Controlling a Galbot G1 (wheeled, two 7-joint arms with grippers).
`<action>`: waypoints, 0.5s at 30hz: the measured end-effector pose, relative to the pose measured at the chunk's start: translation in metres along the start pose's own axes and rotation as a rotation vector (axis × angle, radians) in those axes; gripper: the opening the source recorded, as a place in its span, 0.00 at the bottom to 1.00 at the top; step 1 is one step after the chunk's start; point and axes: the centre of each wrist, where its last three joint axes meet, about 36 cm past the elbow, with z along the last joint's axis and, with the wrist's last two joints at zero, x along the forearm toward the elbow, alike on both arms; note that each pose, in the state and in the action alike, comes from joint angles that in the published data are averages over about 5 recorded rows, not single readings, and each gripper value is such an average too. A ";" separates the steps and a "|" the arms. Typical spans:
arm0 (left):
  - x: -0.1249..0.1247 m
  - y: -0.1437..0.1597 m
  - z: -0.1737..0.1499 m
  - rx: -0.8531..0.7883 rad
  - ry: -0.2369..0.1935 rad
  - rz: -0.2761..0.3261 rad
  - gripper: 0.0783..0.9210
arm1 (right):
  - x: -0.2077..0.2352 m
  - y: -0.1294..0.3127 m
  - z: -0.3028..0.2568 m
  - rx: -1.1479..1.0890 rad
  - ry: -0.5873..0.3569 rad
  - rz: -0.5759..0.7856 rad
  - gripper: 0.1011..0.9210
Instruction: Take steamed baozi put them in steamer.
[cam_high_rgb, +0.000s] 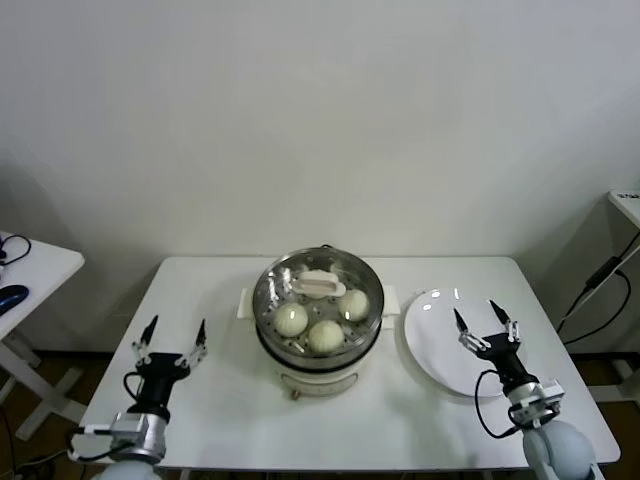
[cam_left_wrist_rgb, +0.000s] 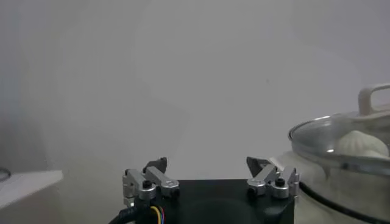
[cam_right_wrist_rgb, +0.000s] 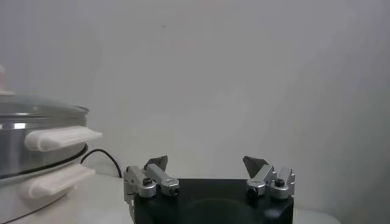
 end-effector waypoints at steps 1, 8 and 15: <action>0.002 0.001 0.004 0.013 0.001 -0.001 0.88 | 0.001 0.001 0.000 0.000 0.001 0.004 0.88; 0.006 0.008 0.022 0.056 -0.005 -0.016 0.88 | 0.013 0.005 0.002 -0.004 0.010 0.023 0.88; 0.002 0.012 0.035 0.054 -0.015 -0.033 0.88 | 0.024 0.009 0.006 -0.019 0.026 0.036 0.88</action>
